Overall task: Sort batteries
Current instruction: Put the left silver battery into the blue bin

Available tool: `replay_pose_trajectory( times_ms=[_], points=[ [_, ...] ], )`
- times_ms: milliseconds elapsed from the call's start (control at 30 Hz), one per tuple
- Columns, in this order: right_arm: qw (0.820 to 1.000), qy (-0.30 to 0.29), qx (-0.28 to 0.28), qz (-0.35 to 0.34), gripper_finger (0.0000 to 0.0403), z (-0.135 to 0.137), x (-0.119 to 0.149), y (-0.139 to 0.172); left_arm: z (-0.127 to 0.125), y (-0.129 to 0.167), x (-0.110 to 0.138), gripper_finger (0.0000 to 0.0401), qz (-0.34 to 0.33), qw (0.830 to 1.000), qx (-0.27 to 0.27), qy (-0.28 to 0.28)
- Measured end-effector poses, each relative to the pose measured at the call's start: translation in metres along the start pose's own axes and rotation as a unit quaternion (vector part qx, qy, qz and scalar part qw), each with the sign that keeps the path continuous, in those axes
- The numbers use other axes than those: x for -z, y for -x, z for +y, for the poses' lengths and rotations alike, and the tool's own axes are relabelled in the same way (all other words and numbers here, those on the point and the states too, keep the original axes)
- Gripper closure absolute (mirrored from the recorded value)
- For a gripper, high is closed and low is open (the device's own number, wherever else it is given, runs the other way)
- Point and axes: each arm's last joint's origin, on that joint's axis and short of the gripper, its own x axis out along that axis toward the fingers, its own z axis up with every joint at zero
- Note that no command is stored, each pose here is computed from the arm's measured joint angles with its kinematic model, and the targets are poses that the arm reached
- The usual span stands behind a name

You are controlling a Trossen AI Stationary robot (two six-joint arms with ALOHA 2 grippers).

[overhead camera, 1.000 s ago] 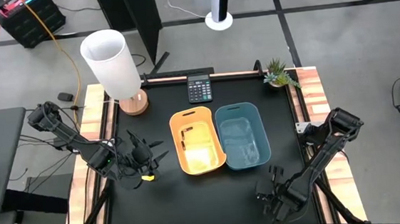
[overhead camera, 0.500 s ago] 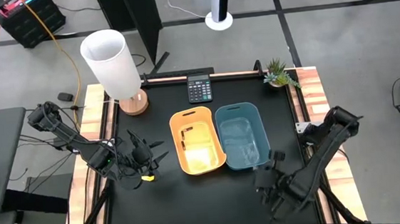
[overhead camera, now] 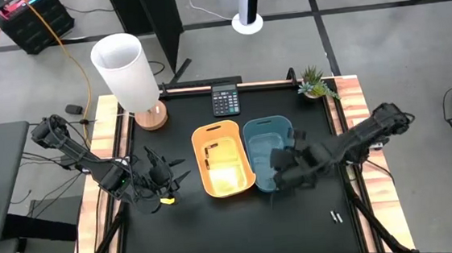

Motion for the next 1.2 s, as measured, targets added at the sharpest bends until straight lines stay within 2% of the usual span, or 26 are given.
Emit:
replay_pose_trajectory(
  times_ms=[67,167,433,533,700,933,1067,1200],
  points=[
    [0.999,-0.022,-0.031,-0.008,0.0377,-0.008,0.000,-0.008,0.000,0.000,0.000,0.0216,0.001,1.000,0.001,0.000],
    [0.998,-0.053,-0.037,-0.014,0.0343,-0.018,0.005,-0.020,0.000,0.000,0.000,0.0216,0.002,1.000,0.004,0.001],
    [0.995,-0.092,-0.024,-0.002,0.0191,-0.035,0.019,-0.033,0.000,0.000,0.000,0.0216,0.003,1.000,0.006,0.001],
    [0.995,-0.097,-0.034,-0.015,0.0159,-0.035,0.023,-0.025,0.000,0.000,0.000,0.0216,0.003,1.000,0.006,0.001],
    [0.993,-0.098,-0.052,-0.032,0.0158,-0.024,0.045,0.004,0.000,0.000,0.000,0.0216,0.003,1.000,0.006,0.000],
    [0.986,-0.156,-0.056,0.000,0.0167,0.002,0.099,0.042,0.000,0.000,0.000,0.0216,0.003,1.000,0.006,-0.001],
    [0.977,-0.194,-0.080,0.045,0.0168,0.030,0.128,0.052,0.000,0.000,0.000,0.0216,0.004,1.000,0.006,-0.001],
    [0.962,-0.240,-0.078,0.106,0.0168,0.060,0.156,0.050,0.000,0.000,0.000,0.0216,0.004,1.000,0.006,-0.001]
  ],
)
